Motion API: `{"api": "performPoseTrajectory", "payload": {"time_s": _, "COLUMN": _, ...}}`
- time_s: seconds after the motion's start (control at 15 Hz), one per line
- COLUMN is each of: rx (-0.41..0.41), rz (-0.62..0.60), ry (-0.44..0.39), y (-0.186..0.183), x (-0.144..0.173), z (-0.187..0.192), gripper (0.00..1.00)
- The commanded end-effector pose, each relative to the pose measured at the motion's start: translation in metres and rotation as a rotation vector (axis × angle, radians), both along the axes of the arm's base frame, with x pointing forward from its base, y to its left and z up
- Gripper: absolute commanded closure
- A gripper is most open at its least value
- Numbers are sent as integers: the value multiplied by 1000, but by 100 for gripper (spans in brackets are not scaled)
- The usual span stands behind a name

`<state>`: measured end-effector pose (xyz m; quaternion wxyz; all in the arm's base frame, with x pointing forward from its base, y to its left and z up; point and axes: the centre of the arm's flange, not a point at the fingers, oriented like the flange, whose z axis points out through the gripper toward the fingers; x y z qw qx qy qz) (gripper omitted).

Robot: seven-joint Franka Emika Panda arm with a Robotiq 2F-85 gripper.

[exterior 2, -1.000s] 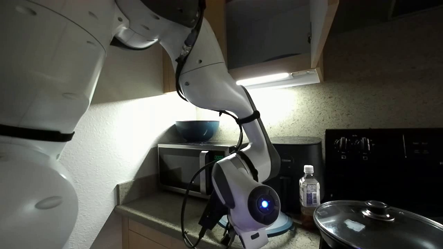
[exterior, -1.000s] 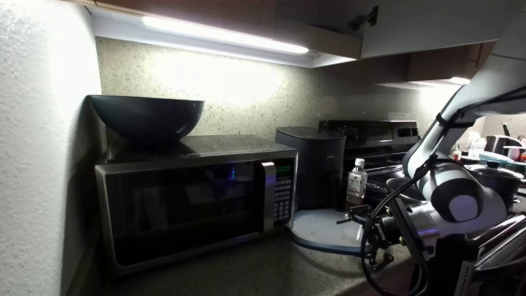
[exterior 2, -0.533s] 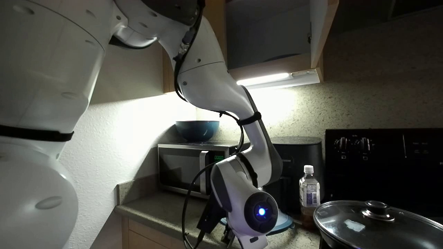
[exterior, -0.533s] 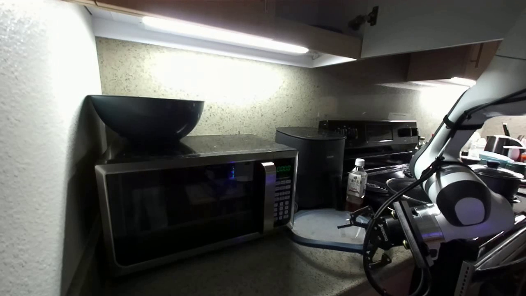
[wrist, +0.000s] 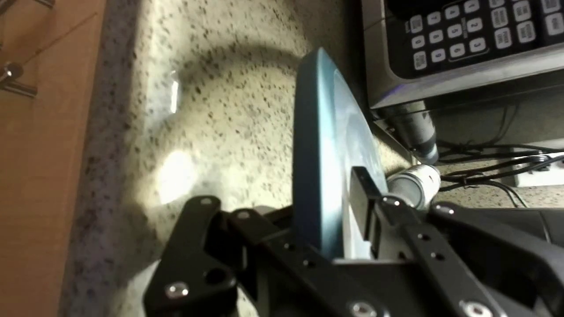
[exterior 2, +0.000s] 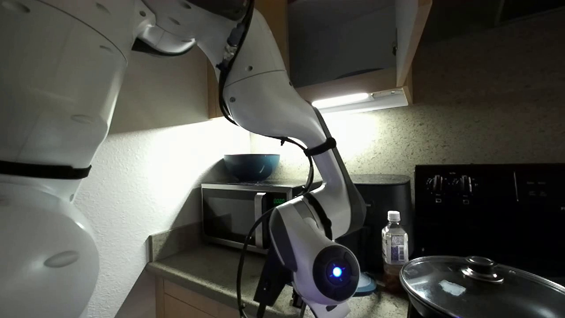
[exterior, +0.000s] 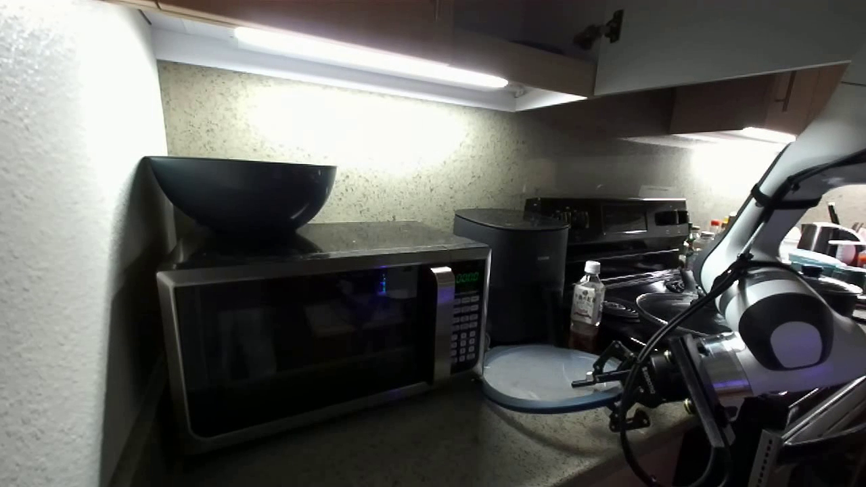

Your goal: Pick up the lid and put it in the top cabinet

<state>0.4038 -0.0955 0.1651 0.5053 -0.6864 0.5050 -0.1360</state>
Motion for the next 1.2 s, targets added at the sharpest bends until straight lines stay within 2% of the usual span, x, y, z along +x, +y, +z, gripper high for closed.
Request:
{"api": "performPoseTrajectory", "payload": {"time_s": 0.0, "rx": -77, "rz": -35, "ry": -155, "y": -49, "x": -24, "z": 45, "gripper": 100}}
{"api": "performPoseTrajectory", "payload": {"time_s": 0.07, "rx": -97, "rz": -44, "ry": -183, "y": -61, "x": -31, "z": 52, "gripper": 97}}
{"api": "performPoseTrajectory", "payload": {"time_s": 0.2, "rx": -145, "rz": -80, "ry": -250, "y": -96, "x": -56, "z": 64, "gripper": 100}}
{"api": "performPoseTrajectory", "payload": {"time_s": 0.4, "rx": -195, "rz": -128, "ry": -330, "y": -153, "x": -103, "z": 59, "gripper": 100}}
{"api": "performPoseTrajectory", "payload": {"time_s": 0.73, "rx": -227, "rz": -127, "ry": -435, "y": -237, "x": -200, "z": 14, "gripper": 100}}
{"api": "performPoseTrajectory", "payload": {"time_s": 1.0, "rx": -220, "rz": -146, "ry": -497, "y": -279, "x": -272, "z": -26, "gripper": 100}}
{"api": "performPoseTrajectory", "payload": {"time_s": 1.13, "rx": -195, "rz": -130, "ry": -504, "y": -292, "x": -289, "z": -47, "gripper": 100}}
